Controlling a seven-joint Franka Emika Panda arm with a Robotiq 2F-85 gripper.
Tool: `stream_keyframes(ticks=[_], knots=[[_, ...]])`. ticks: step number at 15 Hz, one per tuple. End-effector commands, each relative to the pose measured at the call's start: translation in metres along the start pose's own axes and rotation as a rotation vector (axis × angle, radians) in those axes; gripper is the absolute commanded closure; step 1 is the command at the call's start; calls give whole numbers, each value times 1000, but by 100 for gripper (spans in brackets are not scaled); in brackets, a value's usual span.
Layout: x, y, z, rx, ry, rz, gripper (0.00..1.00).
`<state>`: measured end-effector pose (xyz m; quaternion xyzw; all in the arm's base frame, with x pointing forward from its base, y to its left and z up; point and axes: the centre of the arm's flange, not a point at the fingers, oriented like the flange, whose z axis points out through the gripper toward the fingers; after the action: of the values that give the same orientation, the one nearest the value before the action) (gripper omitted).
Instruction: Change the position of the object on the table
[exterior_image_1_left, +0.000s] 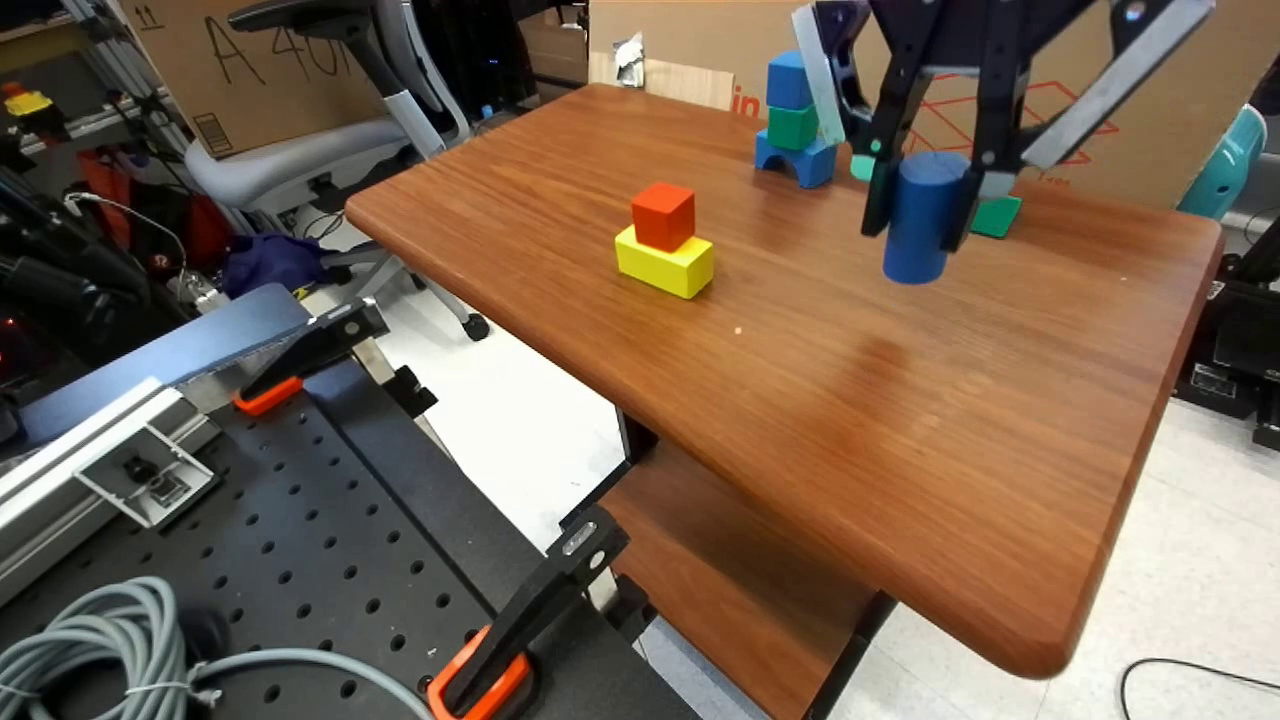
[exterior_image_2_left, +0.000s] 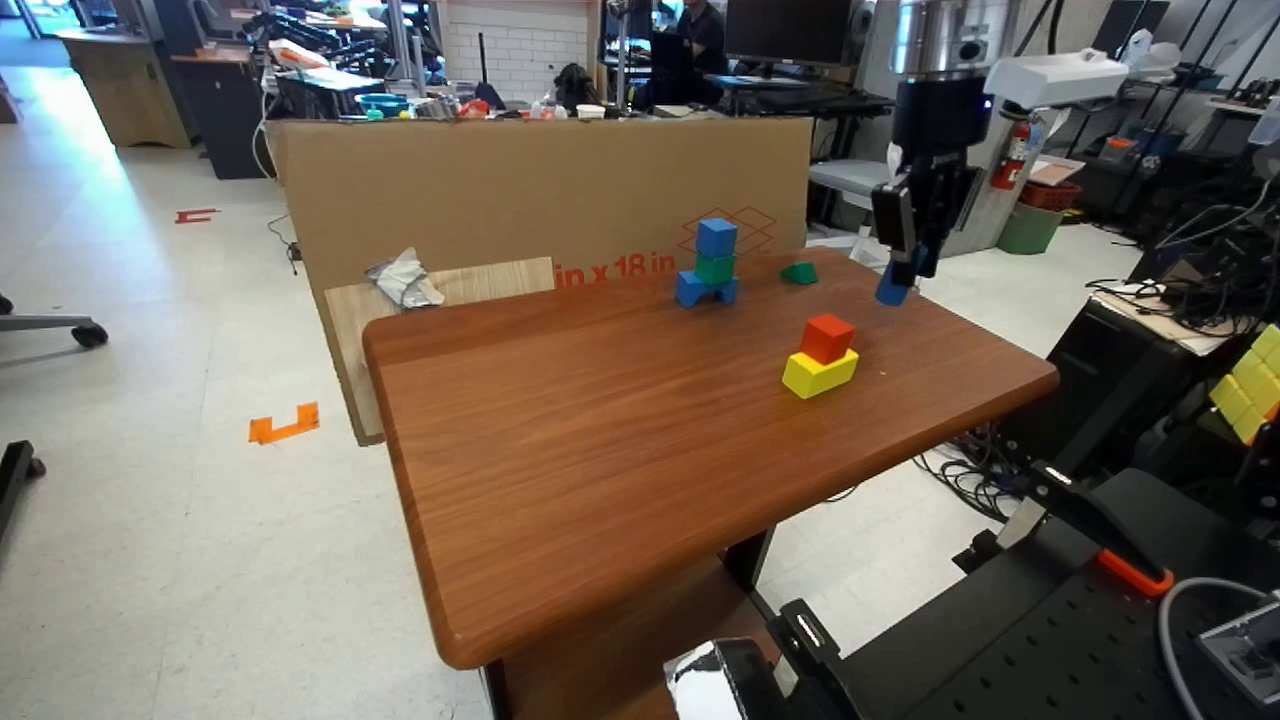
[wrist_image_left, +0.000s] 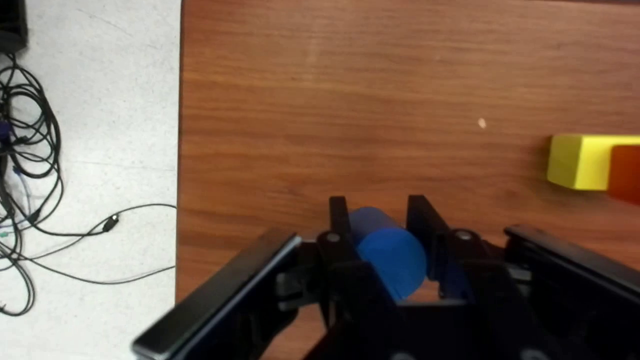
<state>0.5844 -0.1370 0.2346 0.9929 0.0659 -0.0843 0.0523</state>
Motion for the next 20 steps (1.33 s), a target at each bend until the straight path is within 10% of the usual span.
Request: stream_keyframes(ticks=[1,10,20], knots=[[19,-17,-36,35,43,0,91],[53,-63,-32,132,-7,-33,91],[78,-97,22,43,-90,-73,91]])
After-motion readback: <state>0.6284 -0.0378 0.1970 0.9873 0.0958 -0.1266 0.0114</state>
